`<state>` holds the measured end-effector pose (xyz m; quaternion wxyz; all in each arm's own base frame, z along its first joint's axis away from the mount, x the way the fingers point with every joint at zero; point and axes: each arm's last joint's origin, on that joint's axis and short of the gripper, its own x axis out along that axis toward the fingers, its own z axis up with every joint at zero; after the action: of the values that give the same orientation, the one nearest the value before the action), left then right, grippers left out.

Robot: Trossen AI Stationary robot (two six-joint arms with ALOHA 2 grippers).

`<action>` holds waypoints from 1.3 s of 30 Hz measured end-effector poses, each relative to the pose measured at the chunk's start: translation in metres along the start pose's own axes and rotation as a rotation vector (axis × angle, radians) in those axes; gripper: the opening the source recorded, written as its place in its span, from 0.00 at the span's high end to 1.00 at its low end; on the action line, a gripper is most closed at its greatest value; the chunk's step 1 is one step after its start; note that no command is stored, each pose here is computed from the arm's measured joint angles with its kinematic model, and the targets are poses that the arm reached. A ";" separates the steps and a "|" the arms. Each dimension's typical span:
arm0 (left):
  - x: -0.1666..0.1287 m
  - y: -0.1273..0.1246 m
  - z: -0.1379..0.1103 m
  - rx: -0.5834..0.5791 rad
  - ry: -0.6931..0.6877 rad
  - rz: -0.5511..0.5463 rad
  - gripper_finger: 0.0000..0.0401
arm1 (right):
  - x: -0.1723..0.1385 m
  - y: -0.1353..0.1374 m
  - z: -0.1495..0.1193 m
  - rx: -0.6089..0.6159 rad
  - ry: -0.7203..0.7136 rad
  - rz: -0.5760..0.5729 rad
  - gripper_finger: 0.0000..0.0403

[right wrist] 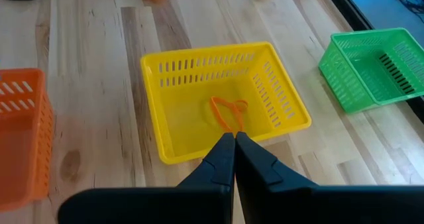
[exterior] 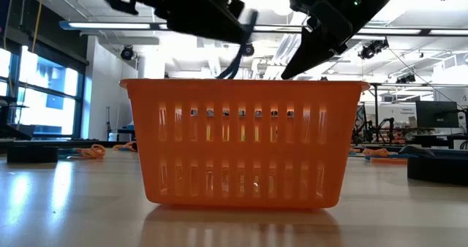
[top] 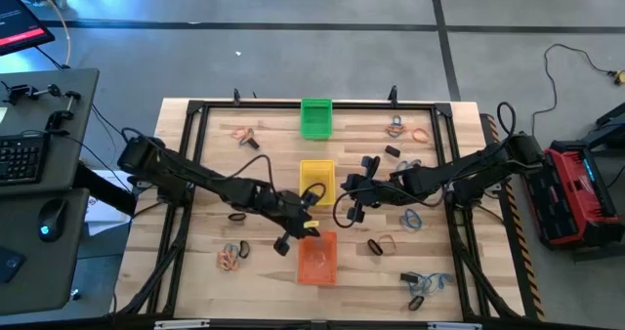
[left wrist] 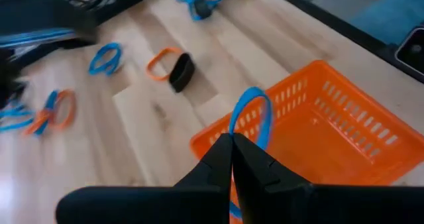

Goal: Sort rubber bands into baskets
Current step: Put the blue rubber band into the orange bin

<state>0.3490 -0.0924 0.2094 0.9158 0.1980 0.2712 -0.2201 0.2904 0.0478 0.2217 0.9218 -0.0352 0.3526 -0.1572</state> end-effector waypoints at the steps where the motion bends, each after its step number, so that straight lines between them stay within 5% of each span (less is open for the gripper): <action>1: 0.004 -0.001 0.000 0.006 -0.001 -0.015 1.00 | 0.000 0.000 0.000 0.000 0.000 0.000 1.00; 13: 0.043 -0.012 0.006 0.134 0.099 -0.102 1.00 | 0.003 -0.008 -0.002 0.004 0.038 -0.011 1.00; 28: 0.067 -0.032 -0.017 0.158 0.283 -0.033 0.99 | 0.007 -0.014 -0.003 -0.013 0.065 0.009 1.00; 39: 0.060 -0.032 -0.016 0.121 0.327 0.000 0.79 | 0.007 -0.015 -0.004 -0.014 0.078 0.007 1.00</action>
<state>0.3714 -0.1283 0.1542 0.8459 0.2859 0.4030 -0.2008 0.2887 0.0320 0.2172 0.9077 -0.0342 0.3894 -0.1526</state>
